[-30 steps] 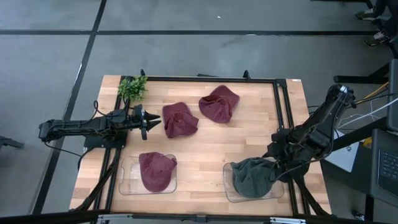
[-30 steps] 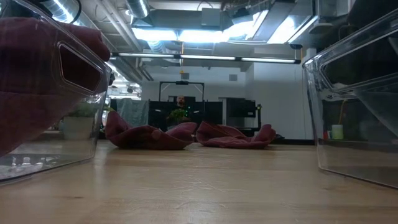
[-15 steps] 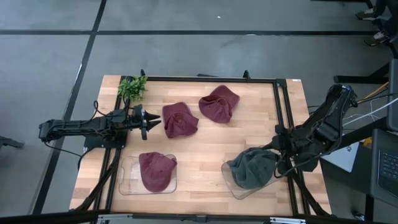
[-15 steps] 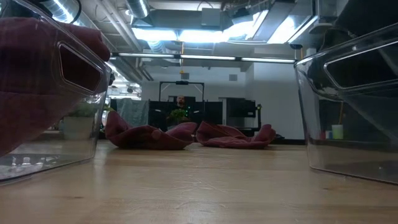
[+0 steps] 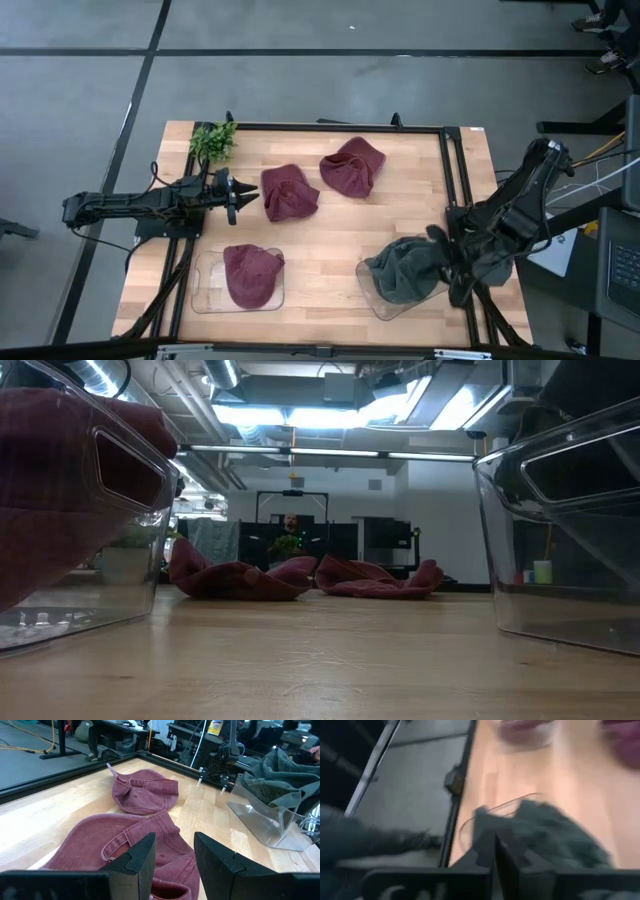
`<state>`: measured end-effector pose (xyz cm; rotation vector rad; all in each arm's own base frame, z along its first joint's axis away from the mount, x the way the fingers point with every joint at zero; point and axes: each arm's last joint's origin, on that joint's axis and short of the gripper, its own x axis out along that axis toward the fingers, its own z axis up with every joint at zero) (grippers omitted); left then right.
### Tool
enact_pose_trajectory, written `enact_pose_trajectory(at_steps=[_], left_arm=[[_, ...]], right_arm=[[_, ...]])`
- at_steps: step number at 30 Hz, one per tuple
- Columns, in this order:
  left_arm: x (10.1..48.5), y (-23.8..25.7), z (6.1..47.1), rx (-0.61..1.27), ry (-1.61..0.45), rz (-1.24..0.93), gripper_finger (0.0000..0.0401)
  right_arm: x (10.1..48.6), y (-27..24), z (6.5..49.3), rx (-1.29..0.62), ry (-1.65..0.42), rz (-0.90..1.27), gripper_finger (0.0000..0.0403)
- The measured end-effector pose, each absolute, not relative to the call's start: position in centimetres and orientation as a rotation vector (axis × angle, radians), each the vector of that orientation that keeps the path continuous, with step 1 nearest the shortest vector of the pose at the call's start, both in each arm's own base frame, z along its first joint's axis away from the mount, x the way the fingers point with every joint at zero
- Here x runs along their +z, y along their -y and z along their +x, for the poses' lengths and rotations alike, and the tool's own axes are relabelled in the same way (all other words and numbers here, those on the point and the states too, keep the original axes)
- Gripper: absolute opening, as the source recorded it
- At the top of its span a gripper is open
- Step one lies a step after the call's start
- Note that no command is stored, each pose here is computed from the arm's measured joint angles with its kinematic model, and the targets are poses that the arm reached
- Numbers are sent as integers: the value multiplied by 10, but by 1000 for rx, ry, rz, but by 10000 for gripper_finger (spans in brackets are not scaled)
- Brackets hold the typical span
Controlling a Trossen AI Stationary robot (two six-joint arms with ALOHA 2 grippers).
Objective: Pick & Place hat
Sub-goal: Put the black cap into the right transparent bin
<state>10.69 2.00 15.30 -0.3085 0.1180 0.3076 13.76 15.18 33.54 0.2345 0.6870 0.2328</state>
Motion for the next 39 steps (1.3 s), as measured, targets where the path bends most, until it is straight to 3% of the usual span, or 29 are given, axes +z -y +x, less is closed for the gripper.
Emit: enact_pose_trajectory(at_steps=[11, 27, 34, 39], left_arm=[[153, -20, 107, 308, -118, -308, 130], [153, -20, 107, 307, -118, -309, 130], [153, -20, 107, 307, -118, -309, 130], [153, -20, 107, 308, -118, -309, 130]], right_arm=[[310, -166, 164, 223, -801, 143, 6], [263, -136, 185, -70, -932, 108, 8], [267, -136, 185, -65, -930, 121, 8], [301, -134, 183, -48, -851, 191, 4]])
